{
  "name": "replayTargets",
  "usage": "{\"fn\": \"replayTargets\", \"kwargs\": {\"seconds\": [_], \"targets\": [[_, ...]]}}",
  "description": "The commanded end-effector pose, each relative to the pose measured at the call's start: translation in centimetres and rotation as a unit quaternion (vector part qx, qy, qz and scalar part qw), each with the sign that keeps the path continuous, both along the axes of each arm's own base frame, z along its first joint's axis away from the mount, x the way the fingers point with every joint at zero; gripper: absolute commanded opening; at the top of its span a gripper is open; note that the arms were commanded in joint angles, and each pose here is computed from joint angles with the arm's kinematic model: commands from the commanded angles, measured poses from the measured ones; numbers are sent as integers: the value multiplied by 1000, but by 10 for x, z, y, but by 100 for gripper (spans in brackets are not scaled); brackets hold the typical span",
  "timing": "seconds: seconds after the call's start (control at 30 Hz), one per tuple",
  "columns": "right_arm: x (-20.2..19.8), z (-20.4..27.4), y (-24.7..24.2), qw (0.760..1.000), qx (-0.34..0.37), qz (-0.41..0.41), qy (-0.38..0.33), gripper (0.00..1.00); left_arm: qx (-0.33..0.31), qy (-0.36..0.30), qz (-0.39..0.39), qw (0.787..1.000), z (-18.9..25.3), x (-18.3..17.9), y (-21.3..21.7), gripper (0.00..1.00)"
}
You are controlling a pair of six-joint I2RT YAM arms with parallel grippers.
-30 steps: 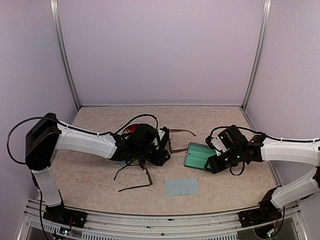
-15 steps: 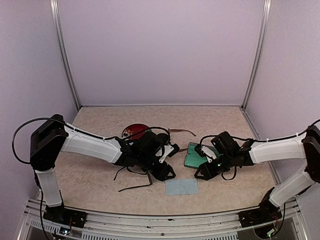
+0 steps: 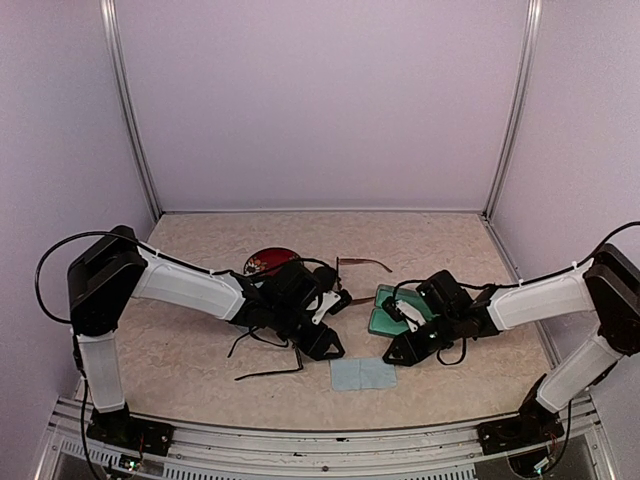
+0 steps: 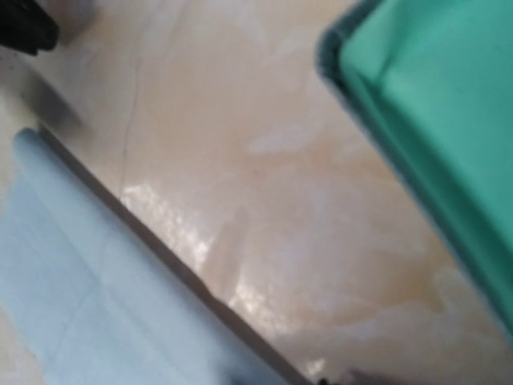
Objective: Organize the sunglasses
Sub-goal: Pick up the folded cleaning cloth from the center of the board.
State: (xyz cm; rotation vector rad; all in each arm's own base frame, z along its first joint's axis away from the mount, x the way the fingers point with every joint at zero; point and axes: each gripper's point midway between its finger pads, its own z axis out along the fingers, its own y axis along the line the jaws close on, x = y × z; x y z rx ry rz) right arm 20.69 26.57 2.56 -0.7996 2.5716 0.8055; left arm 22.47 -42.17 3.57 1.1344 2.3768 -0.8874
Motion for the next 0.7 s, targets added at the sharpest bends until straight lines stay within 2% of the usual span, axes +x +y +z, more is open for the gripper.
{"fn": "replayTargets", "kwargs": {"seconds": [0.0,0.2,0.43,0.67], "targets": [[-6,-10,3,1000,2,13,8,33,15,23,-10,1000,-17,-8,3,47],[-7,-11,4,1000,3,15,10,30,29,17,-12,999,-20,-9,0,43],[-5,-8,3,1000,3,14,5,29,66,-20,2,998,-12,3,-5,44],[-7,-11,-1,1000,-3,12,7,29,67,-35,-8,997,-3,1,-13,44]]}}
